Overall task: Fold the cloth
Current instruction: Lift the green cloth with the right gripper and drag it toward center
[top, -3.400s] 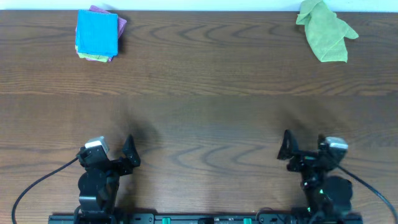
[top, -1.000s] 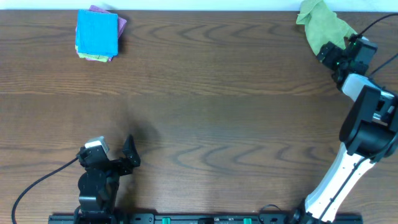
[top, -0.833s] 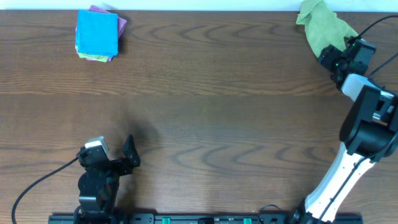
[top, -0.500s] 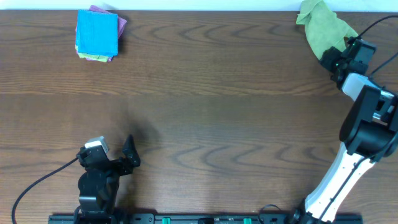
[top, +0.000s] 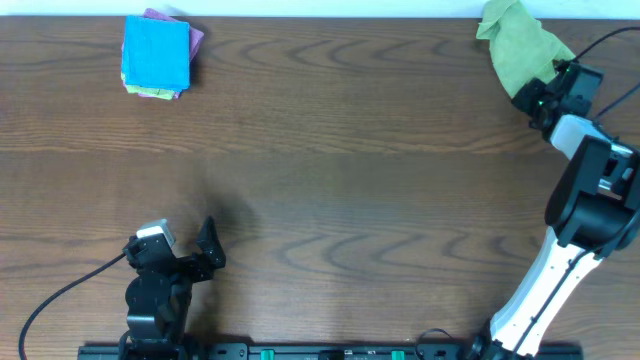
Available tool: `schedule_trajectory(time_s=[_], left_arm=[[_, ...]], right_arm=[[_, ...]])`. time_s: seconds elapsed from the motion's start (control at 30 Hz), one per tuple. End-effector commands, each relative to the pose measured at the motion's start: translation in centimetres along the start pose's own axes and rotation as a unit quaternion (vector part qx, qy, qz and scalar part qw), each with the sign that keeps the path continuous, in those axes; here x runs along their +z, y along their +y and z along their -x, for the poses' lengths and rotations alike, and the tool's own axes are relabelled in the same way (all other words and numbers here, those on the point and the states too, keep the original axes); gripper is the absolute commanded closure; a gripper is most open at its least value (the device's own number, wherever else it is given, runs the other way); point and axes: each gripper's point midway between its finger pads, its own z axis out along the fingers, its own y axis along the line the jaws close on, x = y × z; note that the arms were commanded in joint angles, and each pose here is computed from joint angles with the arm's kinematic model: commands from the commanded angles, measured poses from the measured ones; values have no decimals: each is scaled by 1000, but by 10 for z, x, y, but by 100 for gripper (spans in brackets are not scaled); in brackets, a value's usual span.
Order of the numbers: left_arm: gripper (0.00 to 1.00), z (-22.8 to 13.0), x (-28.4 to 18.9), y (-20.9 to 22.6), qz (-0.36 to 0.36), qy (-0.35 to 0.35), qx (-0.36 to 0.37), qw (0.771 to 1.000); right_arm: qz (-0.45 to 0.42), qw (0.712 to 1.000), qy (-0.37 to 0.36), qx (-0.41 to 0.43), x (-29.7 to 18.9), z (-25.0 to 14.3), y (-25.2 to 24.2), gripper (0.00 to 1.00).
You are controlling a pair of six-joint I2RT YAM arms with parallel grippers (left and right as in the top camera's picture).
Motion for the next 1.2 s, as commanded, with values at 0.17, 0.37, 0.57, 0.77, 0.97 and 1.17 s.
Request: schedule_trajectory(time_s=[0.17,0.37,0.57,0.77,0.97,1.17], left_arm=[[4,-7,3,5,8,7,0,1000],[5,-7,3,5,8,7,0,1000],[5,-7,3,5,8,7,0,1000],[5,-7,3,5,8,7,0,1000],[5,-7,3,5,8,7,0,1000],[5,-7,3,5,8,7,0,1000]], right_arm=[[102,986,-20,-133,-66,39,117,99],[157,961,-29,-227,-144,32,213,99],[231,924,70,-297,-225,-69,315,99],[231,874,112,-412,-294,-175,373,99],[165,918,107,-346,-316,-166,355,99],[14,959,29,-281,-304,-85,284,99]])
